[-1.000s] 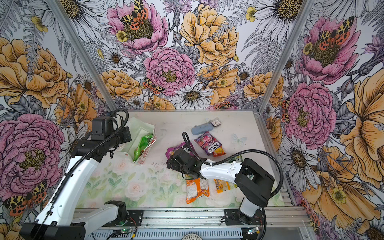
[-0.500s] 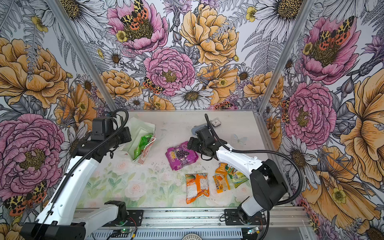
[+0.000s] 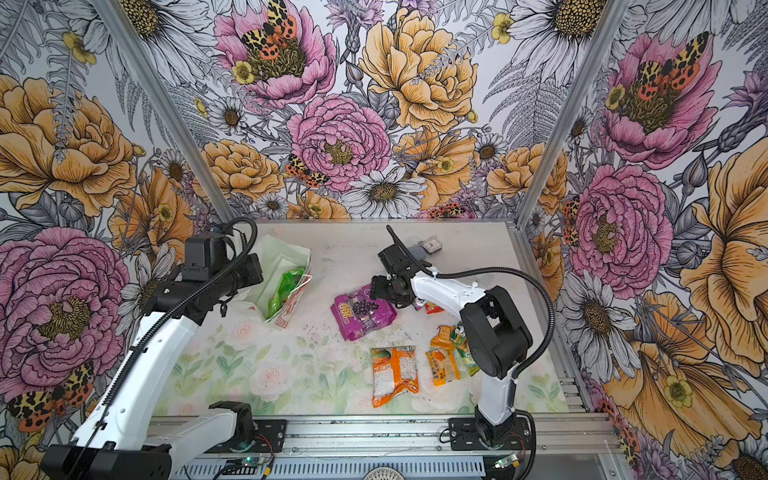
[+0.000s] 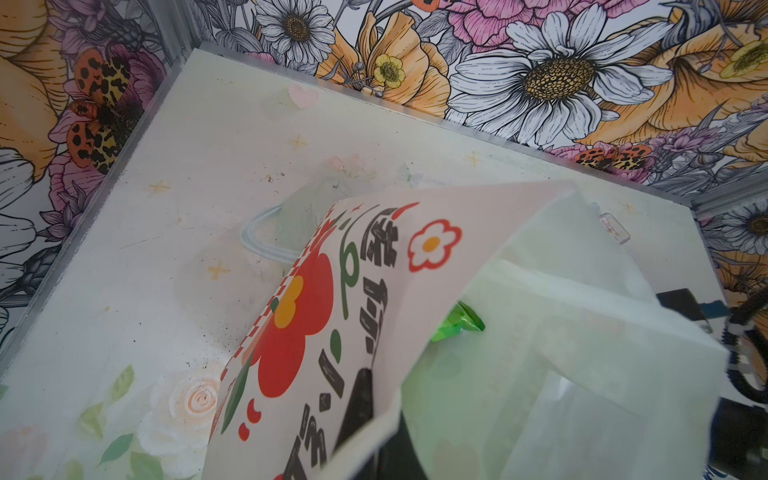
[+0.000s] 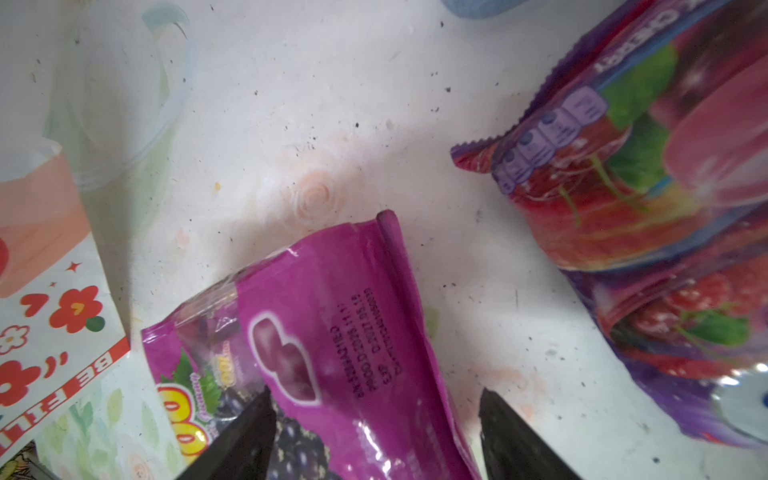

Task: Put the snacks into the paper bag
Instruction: 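Lift the purple candy bag with the right gripper and raise it upright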

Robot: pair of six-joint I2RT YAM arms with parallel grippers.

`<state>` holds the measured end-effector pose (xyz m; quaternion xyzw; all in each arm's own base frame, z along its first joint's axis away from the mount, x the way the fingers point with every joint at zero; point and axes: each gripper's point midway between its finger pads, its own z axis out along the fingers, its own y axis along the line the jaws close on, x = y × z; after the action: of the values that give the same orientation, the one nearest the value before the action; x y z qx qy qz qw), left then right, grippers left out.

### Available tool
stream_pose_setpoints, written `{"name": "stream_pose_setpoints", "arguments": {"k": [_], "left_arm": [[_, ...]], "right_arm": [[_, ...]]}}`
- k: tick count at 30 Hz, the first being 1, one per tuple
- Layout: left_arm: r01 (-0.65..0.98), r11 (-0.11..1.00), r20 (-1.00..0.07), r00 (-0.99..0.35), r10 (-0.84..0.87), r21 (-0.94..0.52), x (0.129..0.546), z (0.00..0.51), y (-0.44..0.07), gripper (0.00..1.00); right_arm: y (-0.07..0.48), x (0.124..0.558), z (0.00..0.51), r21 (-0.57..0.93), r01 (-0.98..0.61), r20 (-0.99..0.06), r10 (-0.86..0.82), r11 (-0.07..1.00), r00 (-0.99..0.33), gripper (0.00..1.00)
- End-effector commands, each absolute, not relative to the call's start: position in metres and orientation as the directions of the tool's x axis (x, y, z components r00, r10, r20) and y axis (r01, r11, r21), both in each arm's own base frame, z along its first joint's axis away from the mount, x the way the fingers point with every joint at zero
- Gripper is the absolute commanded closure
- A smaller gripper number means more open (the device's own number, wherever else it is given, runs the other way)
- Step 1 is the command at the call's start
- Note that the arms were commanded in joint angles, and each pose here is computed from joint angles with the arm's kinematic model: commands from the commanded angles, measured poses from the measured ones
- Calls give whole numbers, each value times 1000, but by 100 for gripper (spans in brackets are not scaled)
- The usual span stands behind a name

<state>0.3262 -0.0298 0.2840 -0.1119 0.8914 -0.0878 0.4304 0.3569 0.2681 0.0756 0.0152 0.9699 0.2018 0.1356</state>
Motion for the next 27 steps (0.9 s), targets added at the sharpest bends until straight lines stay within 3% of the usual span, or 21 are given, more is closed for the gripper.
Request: {"name": "stream_pose_setpoints", "arguments": {"k": [1,2,7,9,15,27], "left_arm": [[-109,952,-747,-596,-293,-287,328,286,-32,100],[-109,952,-747,-597,-293,-286,328,285,-32,100],[-117,950,-747,-593,-300,-288,328,285,-30,100],[-116,950,-745,-595,-301,-291,328,285,-30,100],[-120,950,-745,-594,-301,-289,328,284,-29,100],[-161,942,-741,-584,-331,-294,329,283,-18,100]], "right_arm": [[273,352,63,395,-40,-207,47,918,-977,28],[273,350,59,390,-37,-199,45,920,-979,30],[275,342,48,396,-31,-156,34,918,-987,72],[277,340,53,402,-35,-163,34,915,-986,82],[273,340,80,419,-35,-219,64,907,-974,93],[263,334,131,473,-16,-303,146,881,-942,100]]}}
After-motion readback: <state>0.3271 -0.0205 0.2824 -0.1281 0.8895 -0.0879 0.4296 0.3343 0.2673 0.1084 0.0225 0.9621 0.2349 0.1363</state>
